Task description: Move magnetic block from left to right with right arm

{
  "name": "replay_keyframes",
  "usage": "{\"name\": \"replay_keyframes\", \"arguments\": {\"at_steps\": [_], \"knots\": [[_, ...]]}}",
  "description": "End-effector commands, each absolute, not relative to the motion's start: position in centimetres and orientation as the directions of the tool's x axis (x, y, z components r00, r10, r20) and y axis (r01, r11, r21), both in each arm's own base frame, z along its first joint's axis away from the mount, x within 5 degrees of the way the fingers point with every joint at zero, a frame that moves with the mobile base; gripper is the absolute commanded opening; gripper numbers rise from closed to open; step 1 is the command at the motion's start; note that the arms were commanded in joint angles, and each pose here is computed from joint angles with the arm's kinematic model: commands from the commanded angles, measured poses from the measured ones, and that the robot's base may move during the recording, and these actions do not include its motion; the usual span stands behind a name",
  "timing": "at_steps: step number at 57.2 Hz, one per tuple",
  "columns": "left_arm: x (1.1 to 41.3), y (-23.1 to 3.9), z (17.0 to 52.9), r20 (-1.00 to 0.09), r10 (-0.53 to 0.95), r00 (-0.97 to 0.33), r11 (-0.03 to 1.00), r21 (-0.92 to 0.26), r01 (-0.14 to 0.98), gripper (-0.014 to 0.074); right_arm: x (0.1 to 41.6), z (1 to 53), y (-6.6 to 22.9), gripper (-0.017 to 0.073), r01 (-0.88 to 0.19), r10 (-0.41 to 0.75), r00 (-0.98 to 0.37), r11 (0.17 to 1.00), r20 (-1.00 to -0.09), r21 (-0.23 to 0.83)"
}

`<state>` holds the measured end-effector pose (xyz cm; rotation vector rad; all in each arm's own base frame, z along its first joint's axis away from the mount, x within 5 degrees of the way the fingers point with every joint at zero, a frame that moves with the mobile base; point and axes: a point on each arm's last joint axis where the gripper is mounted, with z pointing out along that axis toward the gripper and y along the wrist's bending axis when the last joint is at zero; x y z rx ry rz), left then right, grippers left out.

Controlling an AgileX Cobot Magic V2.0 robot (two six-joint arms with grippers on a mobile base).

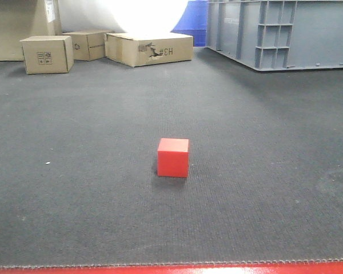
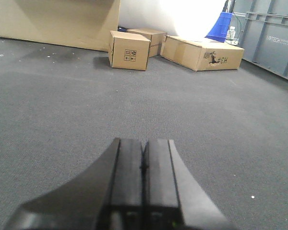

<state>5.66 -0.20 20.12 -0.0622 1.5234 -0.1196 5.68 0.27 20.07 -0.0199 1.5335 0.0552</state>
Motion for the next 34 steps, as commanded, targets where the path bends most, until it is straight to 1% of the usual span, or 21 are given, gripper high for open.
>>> {"name": "replay_keyframes", "arguments": {"at_steps": [1,34], "knots": [[5.56,-0.14,20.62,-0.985,-0.123,0.122,0.992,-0.119,0.044,-0.0126,5.43,21.06,0.22,0.002,-0.044,0.025,0.152,0.999,-0.988,0.019],[5.56,-0.14,20.62,-0.985,-0.123,0.122,0.992,-0.119,0.044,-0.0126,5.43,21.06,0.22,0.002,-0.044,0.025,0.152,0.999,-0.988,0.019]]}}
